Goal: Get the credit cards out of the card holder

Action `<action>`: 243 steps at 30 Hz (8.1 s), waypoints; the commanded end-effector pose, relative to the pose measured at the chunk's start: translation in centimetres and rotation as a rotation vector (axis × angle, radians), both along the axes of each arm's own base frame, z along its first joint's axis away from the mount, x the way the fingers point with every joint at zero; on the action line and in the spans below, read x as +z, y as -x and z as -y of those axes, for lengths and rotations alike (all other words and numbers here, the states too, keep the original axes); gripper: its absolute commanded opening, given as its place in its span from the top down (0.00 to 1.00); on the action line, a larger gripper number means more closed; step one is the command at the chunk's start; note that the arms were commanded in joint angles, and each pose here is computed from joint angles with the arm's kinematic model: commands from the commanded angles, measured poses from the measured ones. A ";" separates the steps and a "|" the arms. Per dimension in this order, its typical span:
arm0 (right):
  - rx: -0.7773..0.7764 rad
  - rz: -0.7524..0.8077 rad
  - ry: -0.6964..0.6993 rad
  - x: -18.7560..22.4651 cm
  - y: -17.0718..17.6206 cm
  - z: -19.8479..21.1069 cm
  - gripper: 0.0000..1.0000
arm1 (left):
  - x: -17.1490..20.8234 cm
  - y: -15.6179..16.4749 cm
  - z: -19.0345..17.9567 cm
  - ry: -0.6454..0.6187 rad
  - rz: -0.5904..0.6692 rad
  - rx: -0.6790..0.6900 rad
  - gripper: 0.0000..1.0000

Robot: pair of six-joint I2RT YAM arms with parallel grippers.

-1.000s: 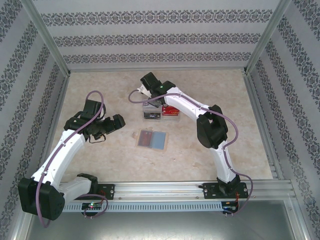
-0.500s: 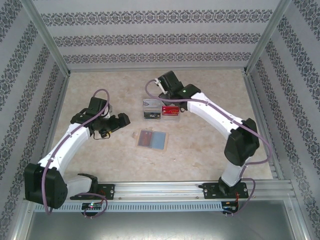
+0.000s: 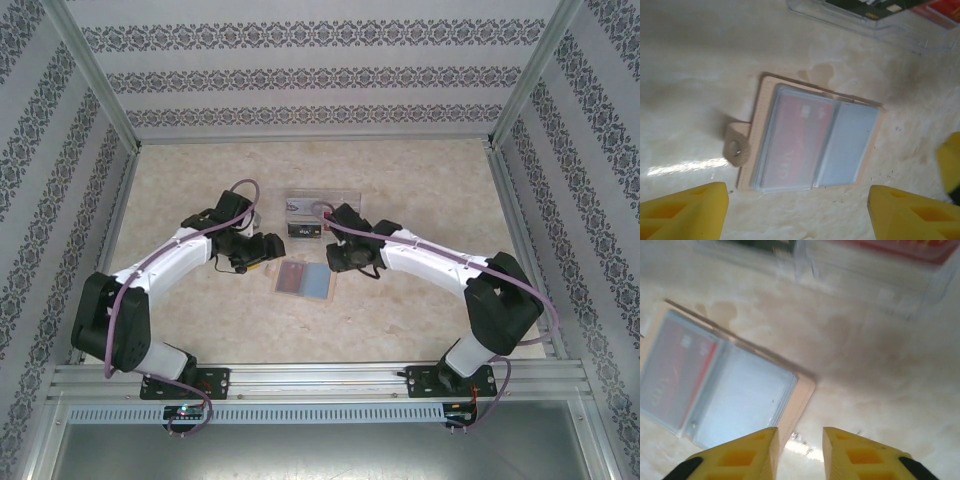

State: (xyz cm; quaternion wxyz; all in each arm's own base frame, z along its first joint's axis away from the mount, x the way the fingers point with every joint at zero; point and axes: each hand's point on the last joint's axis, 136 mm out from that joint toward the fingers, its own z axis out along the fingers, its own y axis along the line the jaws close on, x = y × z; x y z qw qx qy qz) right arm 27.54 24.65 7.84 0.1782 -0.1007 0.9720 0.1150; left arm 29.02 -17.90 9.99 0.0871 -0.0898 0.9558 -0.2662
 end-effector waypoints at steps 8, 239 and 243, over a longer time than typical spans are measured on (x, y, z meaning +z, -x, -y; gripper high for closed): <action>-0.166 -0.125 -0.125 -4.9 1.8 -1.0 0.73 | -1.0 0.2 3.0 -0.010 -0.003 -0.127 0.31; -0.142 -0.292 -0.437 -3.7 0.5 -10.2 0.79 | -9.1 2.9 0.1 -0.097 -0.192 -0.103 0.83; -0.133 -0.287 -0.431 -3.5 0.6 -10.4 0.77 | -9.1 2.9 0.3 -0.088 -0.194 -0.109 0.80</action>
